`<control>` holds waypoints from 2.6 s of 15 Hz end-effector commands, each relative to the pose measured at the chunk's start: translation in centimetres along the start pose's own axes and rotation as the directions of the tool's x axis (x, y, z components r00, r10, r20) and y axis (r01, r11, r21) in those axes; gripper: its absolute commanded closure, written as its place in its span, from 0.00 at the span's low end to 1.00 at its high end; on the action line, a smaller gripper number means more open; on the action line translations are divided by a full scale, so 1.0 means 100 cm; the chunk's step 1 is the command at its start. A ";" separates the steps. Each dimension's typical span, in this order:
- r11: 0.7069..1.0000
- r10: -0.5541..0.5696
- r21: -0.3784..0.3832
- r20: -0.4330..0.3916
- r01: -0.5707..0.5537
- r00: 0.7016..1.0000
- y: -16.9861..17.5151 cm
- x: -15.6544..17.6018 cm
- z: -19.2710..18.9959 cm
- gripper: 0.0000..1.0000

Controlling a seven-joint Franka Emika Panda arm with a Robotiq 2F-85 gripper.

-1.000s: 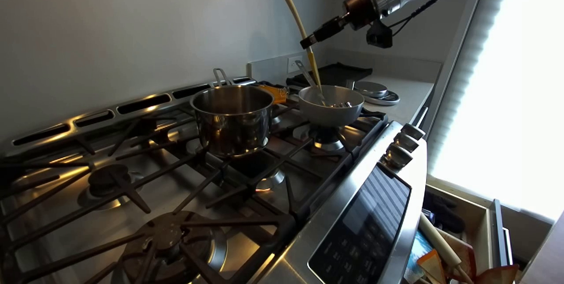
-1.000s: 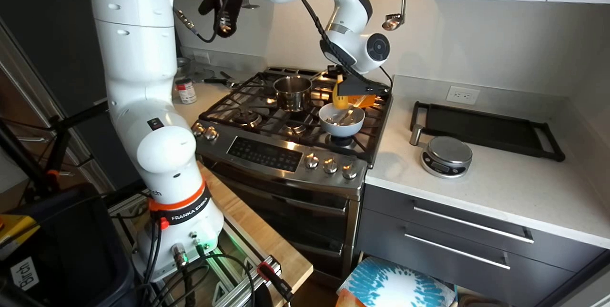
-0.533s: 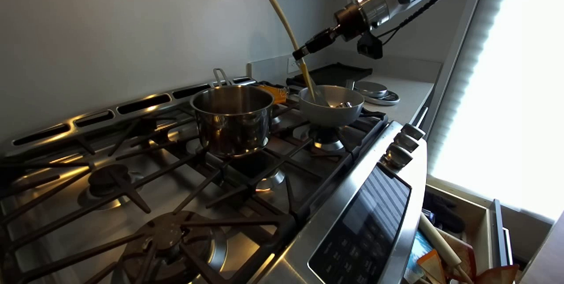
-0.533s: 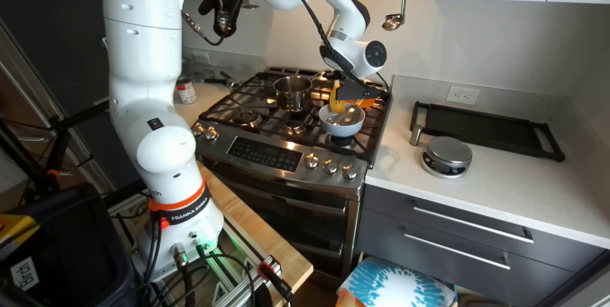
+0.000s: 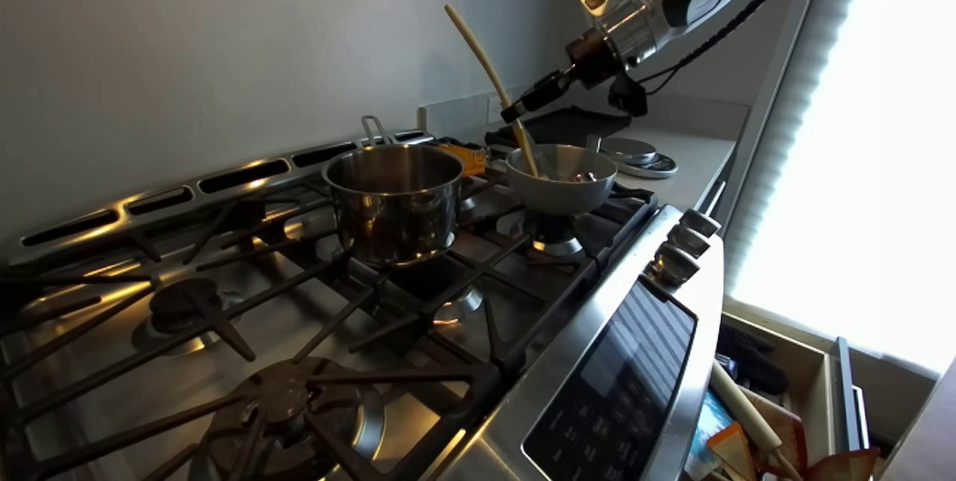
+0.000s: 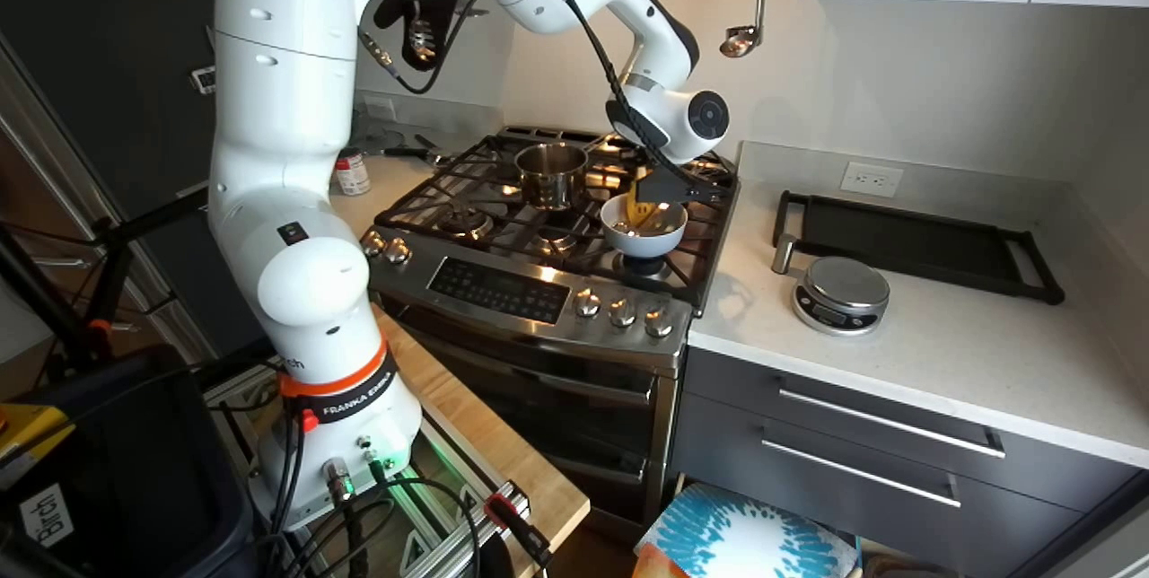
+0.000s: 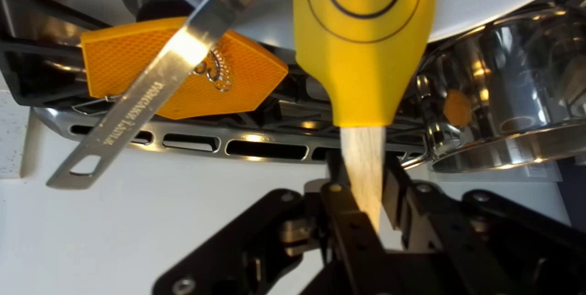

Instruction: Remove the spatula from the pot and put it in the grey bowl

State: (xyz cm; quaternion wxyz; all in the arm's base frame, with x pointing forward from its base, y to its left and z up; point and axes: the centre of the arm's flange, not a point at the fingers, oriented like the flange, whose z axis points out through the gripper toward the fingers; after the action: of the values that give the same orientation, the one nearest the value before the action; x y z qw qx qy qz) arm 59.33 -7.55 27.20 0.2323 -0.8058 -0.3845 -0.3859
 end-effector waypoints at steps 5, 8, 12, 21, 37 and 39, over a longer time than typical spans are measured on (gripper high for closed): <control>0.988 0.127 -0.098 0.110 -0.116 0.986 0.000 -0.004 0.005 0.94; 0.983 0.171 -0.097 0.154 -0.158 0.973 0.000 -0.005 0.009 0.94; 0.976 0.207 -0.113 0.211 -0.187 0.955 -0.001 -0.002 0.010 0.94; 0.966 0.240 -0.163 0.273 -0.201 0.931 0.000 0.001 0.009 0.94; 0.967 0.220 -0.185 0.261 -0.175 0.940 -0.009 0.010 0.010 0.00; 0.972 0.196 -0.176 0.255 -0.154 0.947 -0.022 0.019 0.011 0.00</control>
State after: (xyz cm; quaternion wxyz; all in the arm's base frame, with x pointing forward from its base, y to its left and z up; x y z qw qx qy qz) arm 60.33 -5.70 27.44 0.1528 -0.9013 -0.2987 -0.2740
